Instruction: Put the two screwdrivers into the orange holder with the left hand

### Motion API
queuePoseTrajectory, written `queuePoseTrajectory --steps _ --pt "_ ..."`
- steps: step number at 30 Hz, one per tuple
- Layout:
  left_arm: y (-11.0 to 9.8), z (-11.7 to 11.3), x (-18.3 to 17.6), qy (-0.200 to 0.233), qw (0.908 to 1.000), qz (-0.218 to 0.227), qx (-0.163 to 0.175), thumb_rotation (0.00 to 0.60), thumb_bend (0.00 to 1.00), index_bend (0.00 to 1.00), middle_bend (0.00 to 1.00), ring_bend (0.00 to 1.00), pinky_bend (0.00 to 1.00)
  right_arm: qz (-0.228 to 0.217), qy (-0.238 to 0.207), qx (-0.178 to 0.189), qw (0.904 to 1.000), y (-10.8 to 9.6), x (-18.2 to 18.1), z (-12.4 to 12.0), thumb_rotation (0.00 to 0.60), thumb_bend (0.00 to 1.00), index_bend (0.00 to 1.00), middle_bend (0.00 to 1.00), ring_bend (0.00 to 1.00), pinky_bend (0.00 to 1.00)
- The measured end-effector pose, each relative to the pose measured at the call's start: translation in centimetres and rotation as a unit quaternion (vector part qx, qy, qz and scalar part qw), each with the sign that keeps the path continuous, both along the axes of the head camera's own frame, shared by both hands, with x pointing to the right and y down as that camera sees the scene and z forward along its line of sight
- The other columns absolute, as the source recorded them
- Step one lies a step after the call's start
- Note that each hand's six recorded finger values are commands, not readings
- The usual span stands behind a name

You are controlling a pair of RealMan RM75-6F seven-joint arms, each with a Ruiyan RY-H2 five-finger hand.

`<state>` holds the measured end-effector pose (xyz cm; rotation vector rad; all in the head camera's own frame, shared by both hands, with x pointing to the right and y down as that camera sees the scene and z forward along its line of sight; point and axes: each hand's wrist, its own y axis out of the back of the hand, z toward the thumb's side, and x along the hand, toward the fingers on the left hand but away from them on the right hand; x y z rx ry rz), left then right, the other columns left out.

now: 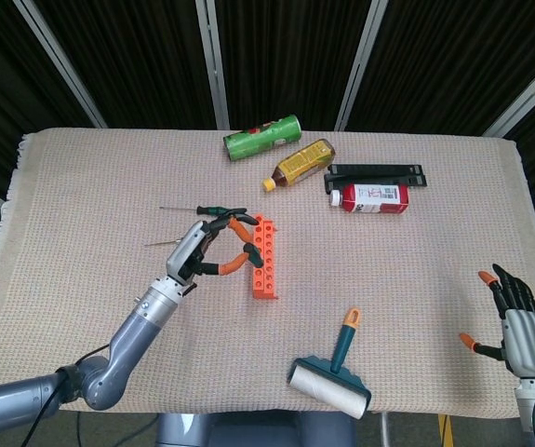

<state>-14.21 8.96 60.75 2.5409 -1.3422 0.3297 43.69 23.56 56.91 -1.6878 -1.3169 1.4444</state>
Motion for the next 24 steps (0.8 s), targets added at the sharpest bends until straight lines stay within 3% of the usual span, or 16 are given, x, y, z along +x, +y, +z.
queuePoseTrajectory --steps 12,24 --pt "0.5 0.1 0.0 -0.017 0.9997 0.018 0.004 0.6 0.59 0.61 0.27 0.08 0.08 0.002 -0.001 -0.001 1.0 0.0 0.2 0.0 0.6 0.0 0.1 0.0 0.0 0.0" --pt "0.9 1.7 -1.0 -0.037 0.9992 0.014 -0.01 0.6 0.59 0.61 0.27 0.08 0.08 0.002 0.0 -0.004 1.0 -0.1 0.1 0.2 0.6 0.0 0.1 0.0 0.0 0.0"
